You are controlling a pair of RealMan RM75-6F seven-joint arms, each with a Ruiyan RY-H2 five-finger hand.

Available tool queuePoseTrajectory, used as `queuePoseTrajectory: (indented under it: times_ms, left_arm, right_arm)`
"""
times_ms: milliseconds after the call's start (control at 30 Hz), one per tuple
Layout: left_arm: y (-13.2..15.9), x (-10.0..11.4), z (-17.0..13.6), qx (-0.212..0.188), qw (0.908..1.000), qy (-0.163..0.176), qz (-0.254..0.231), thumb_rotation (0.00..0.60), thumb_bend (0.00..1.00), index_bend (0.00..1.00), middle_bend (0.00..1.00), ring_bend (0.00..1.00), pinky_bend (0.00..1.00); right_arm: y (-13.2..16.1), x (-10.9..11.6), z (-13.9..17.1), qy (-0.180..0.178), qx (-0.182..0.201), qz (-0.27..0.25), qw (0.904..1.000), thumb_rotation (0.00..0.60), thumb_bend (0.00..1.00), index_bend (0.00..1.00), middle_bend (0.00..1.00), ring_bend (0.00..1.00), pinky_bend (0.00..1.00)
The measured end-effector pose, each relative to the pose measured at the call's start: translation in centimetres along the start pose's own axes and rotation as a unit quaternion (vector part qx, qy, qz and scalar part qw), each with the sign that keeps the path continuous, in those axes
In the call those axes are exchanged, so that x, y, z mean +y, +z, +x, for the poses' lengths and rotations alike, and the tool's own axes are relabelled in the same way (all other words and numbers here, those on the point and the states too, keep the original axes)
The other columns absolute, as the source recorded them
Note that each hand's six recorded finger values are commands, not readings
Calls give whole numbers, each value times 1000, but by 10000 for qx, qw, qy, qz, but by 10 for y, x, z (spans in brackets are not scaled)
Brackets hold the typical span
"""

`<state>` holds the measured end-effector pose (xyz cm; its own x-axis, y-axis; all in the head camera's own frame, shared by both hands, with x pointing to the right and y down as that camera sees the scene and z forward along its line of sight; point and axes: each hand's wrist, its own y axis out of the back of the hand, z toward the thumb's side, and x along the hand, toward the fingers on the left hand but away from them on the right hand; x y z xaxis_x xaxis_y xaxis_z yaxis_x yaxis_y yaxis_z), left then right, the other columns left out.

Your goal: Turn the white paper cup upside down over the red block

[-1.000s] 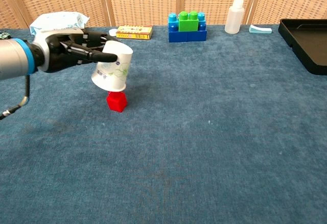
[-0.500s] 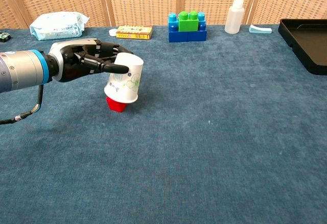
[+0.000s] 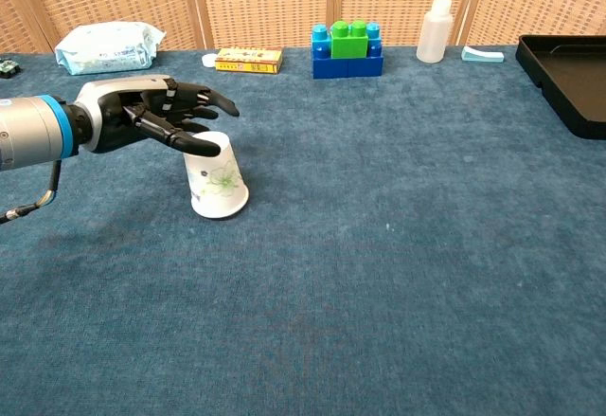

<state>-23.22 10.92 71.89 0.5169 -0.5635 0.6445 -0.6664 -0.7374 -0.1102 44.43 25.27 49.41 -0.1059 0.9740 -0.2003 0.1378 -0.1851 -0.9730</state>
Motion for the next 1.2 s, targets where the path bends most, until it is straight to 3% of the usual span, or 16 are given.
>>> queuePoseTrajectory:
  times_ms: [133, 400, 633, 867, 1200]
  left_arm:
    - [1, 7, -2, -55, 9998, 127, 165, 499, 130, 112, 22, 0, 22]
    - [9, 25, -16, -217, 9960, 375, 782, 501, 147, 106, 22, 0, 22]
    - [15, 47, -47, -219, 9775, 761, 1957, 499, 236, 106, 22, 0, 22]
    - [16, 68, -112, -25, 9504, 1440, 2758, 501, 237, 107, 23, 0, 22]
    - [-13, 66, -232, 425, 9240, 2447, 2907, 505, 236, 115, 48, 0, 22]
  right_arm:
    - [2, -1, 0, 20, 18, -2, 10000, 353, 331, 361, 409, 371, 391]
    - [6, -5, -3, 176, 68, 49, 9998, 355, 331, 362, 409, 369, 389]
    - [8, -10, -10, 301, 35, 157, 9994, 355, 331, 363, 409, 364, 384]
    - [10, -18, -14, 355, 34, 301, 9989, 363, 331, 367, 407, 355, 366]
    - [21, -37, -15, 735, 197, 482, 9959, 358, 331, 367, 387, 344, 346]
